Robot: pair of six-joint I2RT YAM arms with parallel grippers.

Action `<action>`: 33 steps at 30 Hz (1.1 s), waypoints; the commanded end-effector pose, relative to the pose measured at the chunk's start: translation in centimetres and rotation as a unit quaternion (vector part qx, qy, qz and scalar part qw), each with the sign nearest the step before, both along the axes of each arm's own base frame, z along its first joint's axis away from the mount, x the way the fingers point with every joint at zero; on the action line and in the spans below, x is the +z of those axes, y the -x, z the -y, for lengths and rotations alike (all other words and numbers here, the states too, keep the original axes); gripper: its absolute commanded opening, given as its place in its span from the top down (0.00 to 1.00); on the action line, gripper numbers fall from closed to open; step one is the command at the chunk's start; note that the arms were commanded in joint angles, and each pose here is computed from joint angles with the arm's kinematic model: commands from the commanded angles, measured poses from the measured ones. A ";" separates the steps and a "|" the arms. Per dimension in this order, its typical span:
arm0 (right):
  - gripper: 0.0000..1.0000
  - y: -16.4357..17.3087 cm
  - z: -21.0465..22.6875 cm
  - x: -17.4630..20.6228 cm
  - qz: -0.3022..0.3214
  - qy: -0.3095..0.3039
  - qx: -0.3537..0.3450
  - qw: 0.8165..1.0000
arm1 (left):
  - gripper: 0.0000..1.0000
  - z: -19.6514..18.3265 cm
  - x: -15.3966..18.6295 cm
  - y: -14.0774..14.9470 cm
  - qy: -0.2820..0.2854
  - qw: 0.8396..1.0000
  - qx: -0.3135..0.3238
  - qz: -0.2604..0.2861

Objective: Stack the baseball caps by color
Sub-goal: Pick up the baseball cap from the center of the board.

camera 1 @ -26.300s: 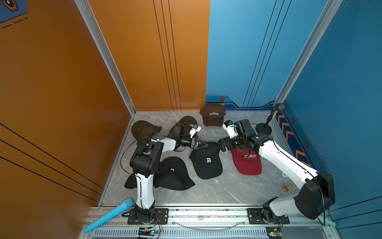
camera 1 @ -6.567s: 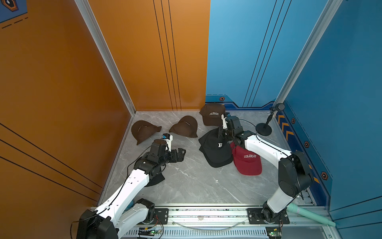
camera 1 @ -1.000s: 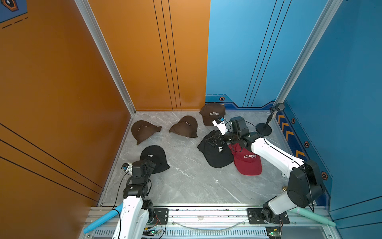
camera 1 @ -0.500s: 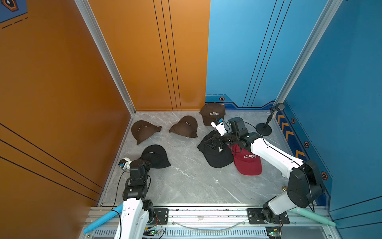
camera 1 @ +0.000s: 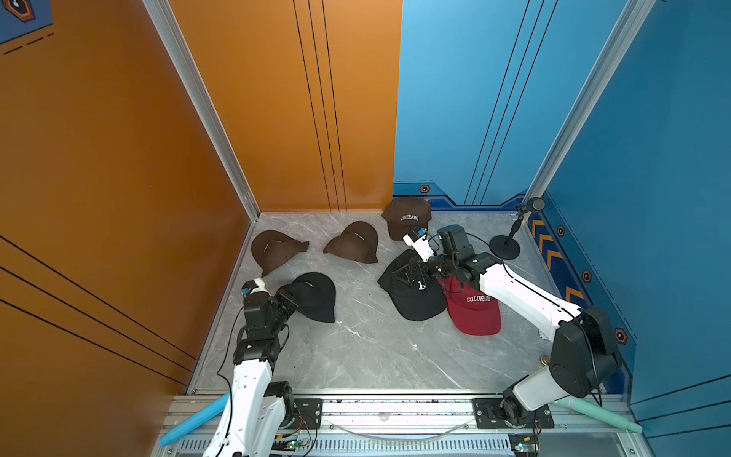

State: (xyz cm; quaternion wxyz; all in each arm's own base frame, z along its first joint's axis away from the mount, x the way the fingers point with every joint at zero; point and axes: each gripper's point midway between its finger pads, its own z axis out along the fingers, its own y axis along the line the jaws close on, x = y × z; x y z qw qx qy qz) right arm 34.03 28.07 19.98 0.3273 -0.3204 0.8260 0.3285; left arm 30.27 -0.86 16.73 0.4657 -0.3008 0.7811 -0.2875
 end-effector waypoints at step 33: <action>0.00 3.3 0.9 2.0 0.019 0.007 0.021 1.000 | 1.00 17.7 -2.0 8.0 -0.002 0.868 -0.472 -0.156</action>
